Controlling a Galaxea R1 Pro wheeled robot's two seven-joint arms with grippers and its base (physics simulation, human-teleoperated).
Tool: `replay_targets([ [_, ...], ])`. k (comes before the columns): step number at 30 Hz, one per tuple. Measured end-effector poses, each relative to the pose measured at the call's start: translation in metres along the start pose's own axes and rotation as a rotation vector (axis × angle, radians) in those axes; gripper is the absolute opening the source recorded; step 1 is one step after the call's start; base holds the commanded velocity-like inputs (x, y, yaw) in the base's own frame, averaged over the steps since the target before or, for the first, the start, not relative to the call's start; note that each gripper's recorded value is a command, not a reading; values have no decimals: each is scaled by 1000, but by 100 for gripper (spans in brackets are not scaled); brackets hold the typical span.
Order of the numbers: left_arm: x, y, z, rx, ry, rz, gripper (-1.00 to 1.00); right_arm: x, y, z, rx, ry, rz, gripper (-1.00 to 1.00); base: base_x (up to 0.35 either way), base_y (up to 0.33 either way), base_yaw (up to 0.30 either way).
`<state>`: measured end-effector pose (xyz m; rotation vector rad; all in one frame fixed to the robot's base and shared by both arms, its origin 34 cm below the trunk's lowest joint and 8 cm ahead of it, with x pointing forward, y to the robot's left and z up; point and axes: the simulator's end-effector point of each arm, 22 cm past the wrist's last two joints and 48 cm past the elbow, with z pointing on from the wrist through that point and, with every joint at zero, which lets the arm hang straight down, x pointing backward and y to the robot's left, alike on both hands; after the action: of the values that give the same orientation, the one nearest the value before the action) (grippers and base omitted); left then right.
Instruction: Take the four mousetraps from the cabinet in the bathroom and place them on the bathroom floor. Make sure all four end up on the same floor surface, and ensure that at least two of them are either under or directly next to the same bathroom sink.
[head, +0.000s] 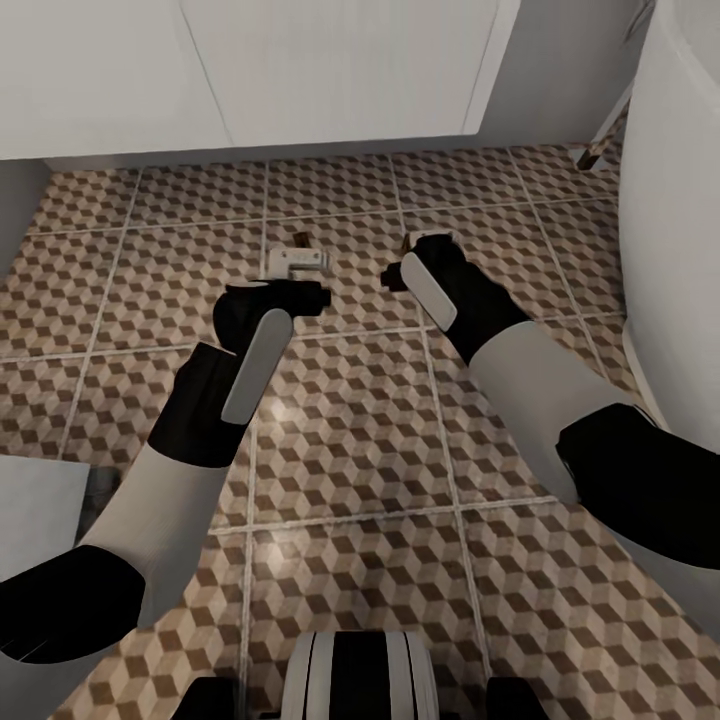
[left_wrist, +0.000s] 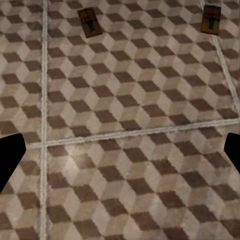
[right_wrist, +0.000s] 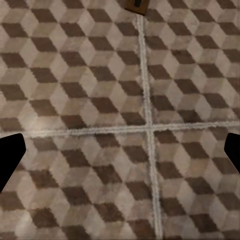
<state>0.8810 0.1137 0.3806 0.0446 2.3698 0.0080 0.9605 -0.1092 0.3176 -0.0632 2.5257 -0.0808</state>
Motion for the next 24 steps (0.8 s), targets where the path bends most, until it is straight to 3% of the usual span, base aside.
replay_targets([
  [24,-41,6,-47,-13,-63,-6,100,-29,-7,-53,4,-49,19,100,0,0,0],
])
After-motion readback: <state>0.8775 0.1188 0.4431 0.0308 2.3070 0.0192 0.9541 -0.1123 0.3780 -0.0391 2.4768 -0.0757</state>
